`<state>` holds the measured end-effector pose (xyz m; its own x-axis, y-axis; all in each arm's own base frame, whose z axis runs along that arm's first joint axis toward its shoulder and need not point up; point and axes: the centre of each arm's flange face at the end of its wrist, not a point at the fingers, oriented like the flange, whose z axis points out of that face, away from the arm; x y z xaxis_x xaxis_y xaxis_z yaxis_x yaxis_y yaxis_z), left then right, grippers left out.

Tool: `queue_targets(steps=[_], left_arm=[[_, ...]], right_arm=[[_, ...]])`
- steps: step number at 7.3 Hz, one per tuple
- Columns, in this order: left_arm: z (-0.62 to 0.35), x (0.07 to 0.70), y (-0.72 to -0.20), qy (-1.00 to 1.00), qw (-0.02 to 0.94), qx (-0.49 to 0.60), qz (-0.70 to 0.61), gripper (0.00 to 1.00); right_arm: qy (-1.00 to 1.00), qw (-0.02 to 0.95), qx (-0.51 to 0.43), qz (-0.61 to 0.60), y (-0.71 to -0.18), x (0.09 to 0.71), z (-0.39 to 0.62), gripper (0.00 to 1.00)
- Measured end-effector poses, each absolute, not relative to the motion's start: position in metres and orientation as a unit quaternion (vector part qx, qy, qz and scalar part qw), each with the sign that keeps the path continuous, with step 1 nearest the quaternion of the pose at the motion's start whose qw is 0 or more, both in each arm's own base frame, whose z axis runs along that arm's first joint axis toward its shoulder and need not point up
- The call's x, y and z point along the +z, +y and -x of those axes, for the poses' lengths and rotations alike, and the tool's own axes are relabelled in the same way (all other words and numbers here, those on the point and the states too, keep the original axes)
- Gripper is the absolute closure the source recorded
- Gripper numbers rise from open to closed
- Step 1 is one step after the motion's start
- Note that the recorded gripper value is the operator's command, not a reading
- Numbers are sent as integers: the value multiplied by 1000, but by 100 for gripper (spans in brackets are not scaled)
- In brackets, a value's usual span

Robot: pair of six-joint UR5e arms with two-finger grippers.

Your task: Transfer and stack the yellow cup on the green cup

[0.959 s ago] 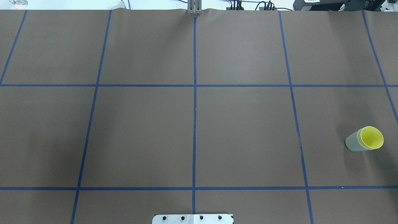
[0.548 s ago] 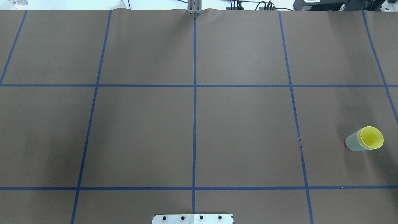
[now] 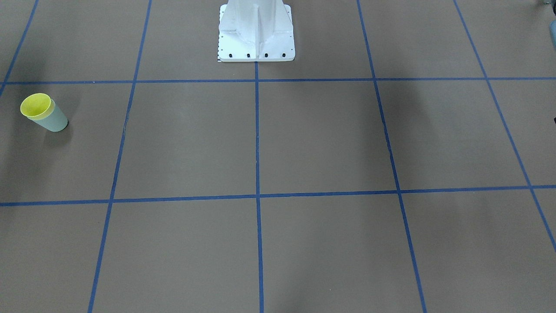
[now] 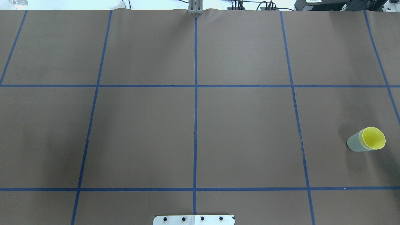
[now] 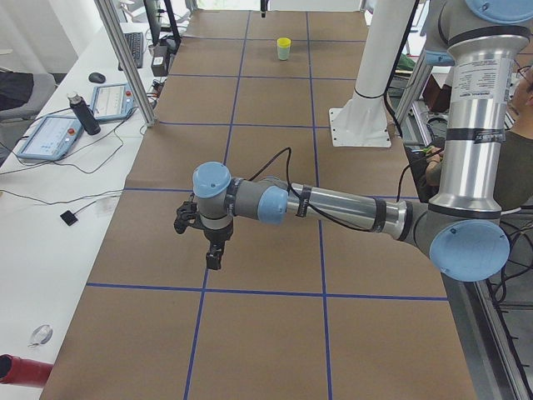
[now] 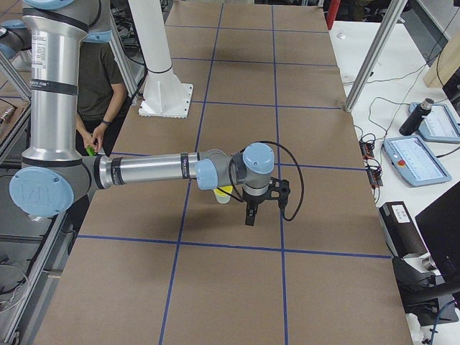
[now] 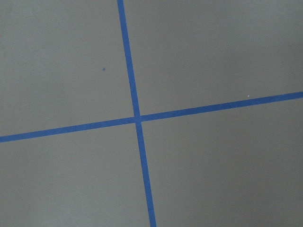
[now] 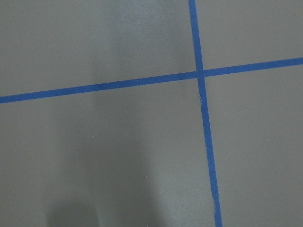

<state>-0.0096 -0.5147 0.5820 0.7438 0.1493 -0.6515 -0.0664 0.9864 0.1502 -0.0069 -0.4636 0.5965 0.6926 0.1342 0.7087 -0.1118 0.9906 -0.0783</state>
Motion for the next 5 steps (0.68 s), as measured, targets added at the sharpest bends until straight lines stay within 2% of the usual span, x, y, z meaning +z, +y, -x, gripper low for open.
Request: queue_targets(steps=[5], left_arm=[[10,579,-516,353,932,59,-62,0]], right_arm=[[-387,920,66,14,-463,596,7,0]])
